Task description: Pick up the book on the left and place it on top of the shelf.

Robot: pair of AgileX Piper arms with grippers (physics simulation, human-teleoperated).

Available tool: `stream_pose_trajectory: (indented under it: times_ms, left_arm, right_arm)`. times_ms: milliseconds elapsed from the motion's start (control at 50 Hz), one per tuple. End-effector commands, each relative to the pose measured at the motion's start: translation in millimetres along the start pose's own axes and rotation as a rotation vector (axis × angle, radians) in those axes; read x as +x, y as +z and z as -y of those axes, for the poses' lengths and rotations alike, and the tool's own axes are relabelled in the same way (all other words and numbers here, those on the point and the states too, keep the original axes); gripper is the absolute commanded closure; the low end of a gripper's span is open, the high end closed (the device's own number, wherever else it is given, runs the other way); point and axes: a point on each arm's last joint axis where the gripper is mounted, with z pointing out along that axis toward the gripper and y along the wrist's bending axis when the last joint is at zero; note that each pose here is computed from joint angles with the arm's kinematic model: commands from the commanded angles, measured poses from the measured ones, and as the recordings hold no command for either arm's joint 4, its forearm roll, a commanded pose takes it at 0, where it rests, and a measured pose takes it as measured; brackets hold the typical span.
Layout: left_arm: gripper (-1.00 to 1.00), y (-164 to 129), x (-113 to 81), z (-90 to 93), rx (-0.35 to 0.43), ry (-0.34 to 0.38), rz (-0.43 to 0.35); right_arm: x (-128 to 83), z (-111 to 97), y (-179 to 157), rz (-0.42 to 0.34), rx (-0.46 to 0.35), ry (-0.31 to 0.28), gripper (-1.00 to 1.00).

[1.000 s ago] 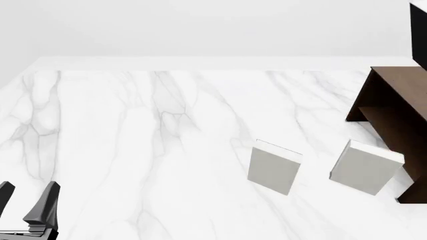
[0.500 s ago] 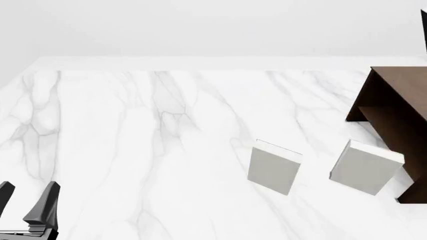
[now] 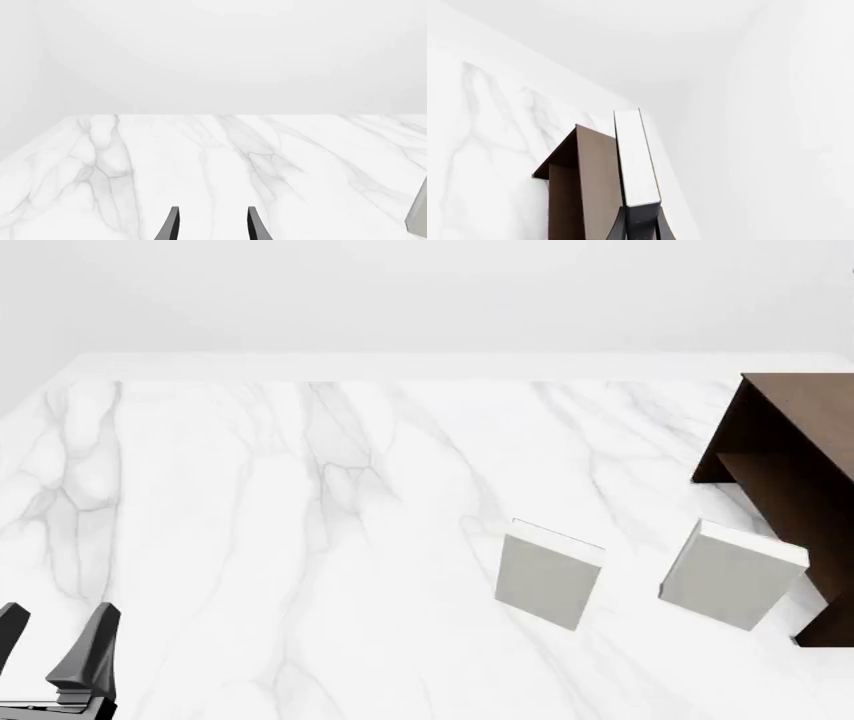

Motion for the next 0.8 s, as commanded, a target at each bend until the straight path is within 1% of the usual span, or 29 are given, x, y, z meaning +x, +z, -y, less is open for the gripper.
stream_pose_trajectory:
  times_ms: [20,420,480,600,800]
  left_arm:
    - [-1.0,0,0.0,0.0,0.0,0.0,0.0]
    - [-1.0,0,0.0,0.0,0.0,0.0,0.0]
    - [-1.0,0,0.0,0.0,0.0,0.0,0.0]
    - [-1.0,0,0.0,0.0,0.0,0.0,0.0]
    - [-1.0,0,0.0,0.0,0.0,0.0,0.0]
  right_arm:
    - [5,4,10,-0.003,0.038,0.014,1.0]
    - [22,5,19,-0.056,0.066,0.017,1.0]
    - [25,2,22,-0.061,0.058,0.015,1.0]
    - [24,7,25,-0.062,0.072,0.009,1.0]
    - [29,11,32,-0.085,0.085,-0.007,1.0]
